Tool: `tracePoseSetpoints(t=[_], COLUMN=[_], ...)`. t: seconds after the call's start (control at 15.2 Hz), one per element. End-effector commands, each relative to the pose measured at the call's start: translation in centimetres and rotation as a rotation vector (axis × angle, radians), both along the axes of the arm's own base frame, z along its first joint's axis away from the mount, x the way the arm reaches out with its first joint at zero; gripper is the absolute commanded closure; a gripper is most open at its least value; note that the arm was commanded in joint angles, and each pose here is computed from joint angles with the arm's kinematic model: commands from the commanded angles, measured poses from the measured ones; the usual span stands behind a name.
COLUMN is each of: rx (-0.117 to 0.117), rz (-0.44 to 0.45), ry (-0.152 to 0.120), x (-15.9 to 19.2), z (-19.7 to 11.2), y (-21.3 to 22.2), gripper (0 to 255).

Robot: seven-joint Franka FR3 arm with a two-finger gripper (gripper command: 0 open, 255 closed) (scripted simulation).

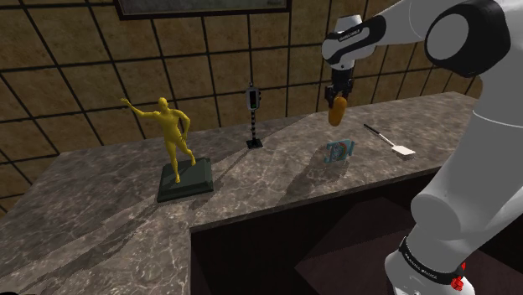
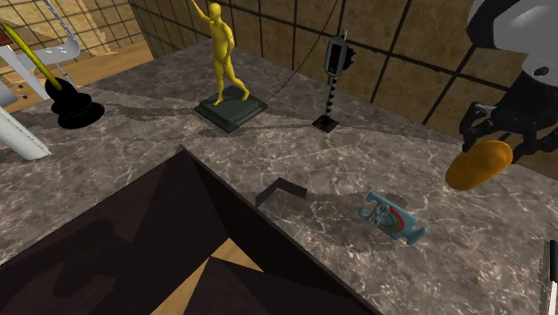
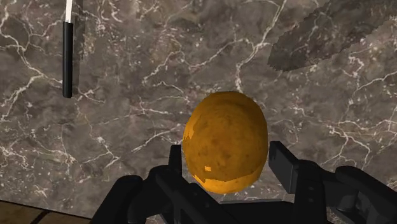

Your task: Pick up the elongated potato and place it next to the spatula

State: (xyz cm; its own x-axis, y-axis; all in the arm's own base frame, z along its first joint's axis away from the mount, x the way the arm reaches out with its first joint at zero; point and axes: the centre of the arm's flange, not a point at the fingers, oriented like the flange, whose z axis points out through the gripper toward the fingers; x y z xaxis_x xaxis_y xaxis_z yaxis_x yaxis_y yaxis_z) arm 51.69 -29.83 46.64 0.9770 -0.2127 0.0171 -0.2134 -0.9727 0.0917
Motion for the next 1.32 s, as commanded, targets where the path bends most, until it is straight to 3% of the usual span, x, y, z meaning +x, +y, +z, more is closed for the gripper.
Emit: tracePoseSetpoints(t=[0.0,1.25], rx=[0.000,0.000], rz=[0.001,0.001], ry=[0.000,0.000], x=[0.0,0.0], z=[-1.1,-11.1], y=[-0.1,-0.1], gripper=[255,255])
